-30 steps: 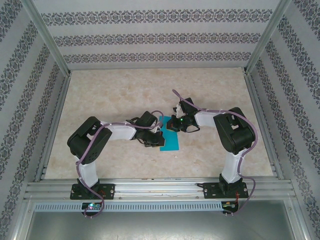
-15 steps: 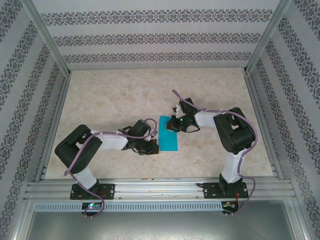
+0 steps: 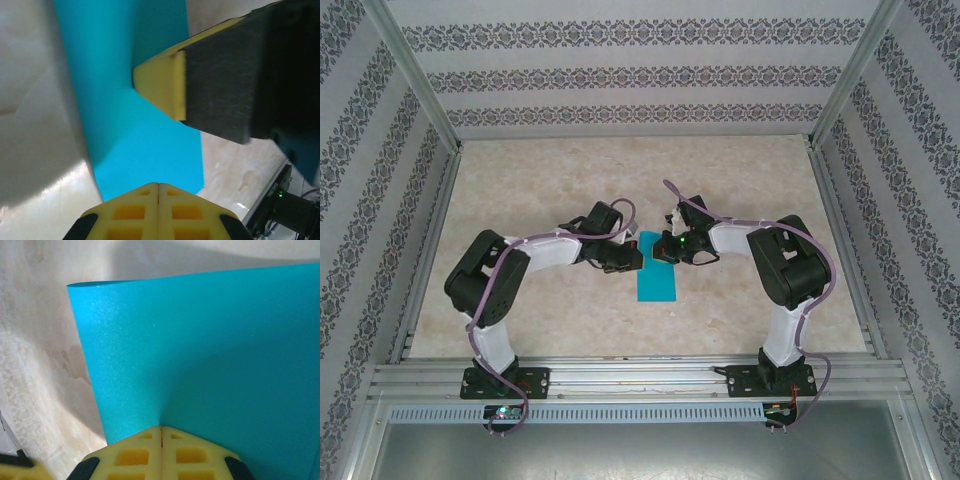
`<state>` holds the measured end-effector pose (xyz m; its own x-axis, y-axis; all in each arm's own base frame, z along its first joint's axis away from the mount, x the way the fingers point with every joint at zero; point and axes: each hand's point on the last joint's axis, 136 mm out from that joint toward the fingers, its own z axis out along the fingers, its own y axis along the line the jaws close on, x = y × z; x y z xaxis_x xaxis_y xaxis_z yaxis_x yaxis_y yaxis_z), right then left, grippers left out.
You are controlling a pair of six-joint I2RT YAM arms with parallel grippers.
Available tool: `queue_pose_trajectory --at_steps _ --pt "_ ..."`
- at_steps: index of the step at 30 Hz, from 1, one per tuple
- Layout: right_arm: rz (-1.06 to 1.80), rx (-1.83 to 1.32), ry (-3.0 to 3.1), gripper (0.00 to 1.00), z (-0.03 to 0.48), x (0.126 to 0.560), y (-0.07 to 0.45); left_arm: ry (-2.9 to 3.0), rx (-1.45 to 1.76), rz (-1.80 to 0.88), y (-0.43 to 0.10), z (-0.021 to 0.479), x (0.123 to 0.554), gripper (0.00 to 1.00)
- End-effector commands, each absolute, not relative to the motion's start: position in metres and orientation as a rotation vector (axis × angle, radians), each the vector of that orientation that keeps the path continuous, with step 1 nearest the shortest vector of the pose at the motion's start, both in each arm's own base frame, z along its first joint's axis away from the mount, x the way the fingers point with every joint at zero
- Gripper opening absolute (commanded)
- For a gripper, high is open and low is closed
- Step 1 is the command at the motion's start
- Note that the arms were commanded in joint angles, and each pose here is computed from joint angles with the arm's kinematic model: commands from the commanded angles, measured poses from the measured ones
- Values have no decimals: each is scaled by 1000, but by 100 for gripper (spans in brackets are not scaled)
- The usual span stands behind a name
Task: Fold a paper plane with a square sheet of paper (fold left side to right side)
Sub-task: Hold the square sheet of paper at the center of the table.
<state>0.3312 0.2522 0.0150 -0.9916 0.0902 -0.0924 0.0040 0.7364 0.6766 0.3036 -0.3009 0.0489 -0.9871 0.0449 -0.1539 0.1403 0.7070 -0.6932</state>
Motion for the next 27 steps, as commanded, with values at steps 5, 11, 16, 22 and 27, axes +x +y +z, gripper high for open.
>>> queue_pose_trajectory --at_steps 5,11,16,22,27 --pt "913 125 2910 0 -13 318 233 2829 200 -1144 -308 29 304 0" --pt "925 114 2897 0 -7 321 235 2888 186 -1060 -301 10 297 0" --pt "990 79 2841 0 16 332 244 2963 140 -969 -290 -9 286 0" --pt "1036 34 2732 11 63 344 247 2983 74 -946 -290 -15 278 0" --pt "1016 34 2741 6 76 319 237 2980 22 -938 -293 -15 275 0"
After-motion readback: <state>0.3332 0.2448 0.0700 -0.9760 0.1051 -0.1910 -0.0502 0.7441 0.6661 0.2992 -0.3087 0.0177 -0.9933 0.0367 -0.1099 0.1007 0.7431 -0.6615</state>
